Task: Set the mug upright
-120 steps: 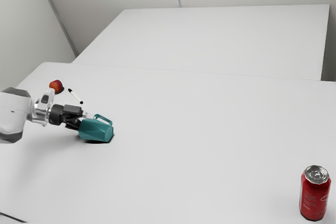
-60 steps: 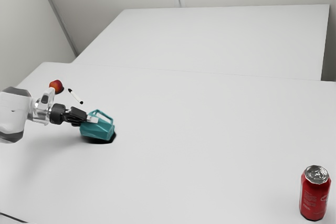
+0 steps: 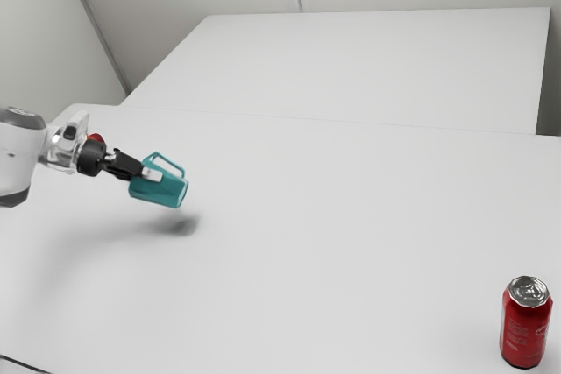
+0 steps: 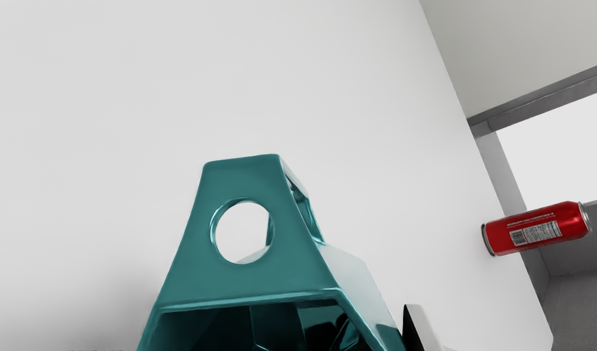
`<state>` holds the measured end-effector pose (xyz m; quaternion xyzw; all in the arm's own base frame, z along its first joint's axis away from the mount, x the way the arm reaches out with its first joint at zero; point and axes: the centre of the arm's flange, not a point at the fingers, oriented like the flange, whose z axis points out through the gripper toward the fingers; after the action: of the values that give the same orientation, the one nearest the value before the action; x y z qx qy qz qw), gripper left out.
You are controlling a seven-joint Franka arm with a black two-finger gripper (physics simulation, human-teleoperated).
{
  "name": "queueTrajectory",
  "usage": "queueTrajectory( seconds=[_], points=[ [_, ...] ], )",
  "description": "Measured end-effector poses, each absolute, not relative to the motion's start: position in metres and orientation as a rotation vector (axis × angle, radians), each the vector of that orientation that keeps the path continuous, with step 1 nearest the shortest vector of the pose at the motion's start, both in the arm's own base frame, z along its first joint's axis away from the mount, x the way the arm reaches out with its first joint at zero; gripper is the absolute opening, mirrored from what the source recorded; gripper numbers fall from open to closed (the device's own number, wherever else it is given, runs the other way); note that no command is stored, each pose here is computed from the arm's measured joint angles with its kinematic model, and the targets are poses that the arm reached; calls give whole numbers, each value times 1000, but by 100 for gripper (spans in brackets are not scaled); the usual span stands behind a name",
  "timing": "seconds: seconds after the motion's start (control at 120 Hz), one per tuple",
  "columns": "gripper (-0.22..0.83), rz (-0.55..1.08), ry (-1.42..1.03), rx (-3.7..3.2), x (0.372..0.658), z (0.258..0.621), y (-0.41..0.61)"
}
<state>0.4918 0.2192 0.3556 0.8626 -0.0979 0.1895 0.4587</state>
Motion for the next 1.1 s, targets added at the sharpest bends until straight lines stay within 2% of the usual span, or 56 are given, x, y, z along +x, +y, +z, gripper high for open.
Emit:
queueTrajectory(
  seconds=[0.533,0.858,1.1],
  points=[
    [-16,190,-547,2508,513,451,95],
    [-16,101,-526,2774,497,489,55],
    [-16,30,-468,2922,482,472,16]
  ],
)
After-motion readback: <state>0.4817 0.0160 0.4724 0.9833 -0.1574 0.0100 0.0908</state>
